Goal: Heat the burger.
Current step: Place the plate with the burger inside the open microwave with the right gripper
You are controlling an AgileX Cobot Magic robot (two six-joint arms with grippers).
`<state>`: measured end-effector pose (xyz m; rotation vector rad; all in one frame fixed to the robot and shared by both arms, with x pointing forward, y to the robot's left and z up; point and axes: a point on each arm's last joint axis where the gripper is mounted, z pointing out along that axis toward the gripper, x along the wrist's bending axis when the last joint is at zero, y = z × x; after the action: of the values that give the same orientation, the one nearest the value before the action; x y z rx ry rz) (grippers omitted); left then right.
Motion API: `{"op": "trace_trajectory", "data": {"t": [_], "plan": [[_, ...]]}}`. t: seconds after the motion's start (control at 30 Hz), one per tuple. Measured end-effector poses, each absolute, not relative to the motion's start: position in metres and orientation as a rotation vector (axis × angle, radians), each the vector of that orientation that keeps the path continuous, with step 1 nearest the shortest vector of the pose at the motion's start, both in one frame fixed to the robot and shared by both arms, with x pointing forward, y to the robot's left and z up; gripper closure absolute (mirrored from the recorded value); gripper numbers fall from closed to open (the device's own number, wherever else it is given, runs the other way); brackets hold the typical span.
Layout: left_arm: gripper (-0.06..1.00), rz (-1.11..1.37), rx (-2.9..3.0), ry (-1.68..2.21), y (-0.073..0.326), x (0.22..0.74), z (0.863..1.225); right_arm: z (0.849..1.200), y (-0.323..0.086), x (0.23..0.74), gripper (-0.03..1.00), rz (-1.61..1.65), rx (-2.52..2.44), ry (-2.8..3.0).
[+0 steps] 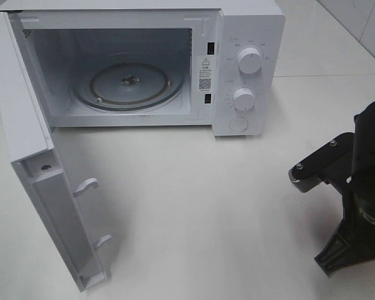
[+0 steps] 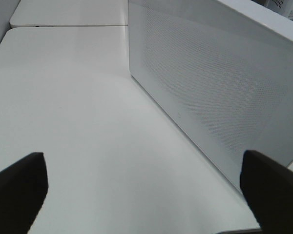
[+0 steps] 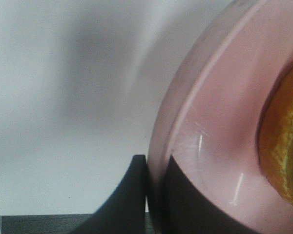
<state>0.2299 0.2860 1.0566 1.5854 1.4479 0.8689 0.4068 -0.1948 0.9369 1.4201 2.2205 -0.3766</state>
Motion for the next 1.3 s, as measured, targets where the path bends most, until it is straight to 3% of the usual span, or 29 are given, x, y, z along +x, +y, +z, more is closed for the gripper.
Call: {"op": "trace_trajectory", "data": {"t": [1.3], "plan": [[-0.05,0.869,1.585,1.448,0.286,0.230,1.057,0.941,-0.170,0.403,0.93,-0.271,1.000,2.314]]}}
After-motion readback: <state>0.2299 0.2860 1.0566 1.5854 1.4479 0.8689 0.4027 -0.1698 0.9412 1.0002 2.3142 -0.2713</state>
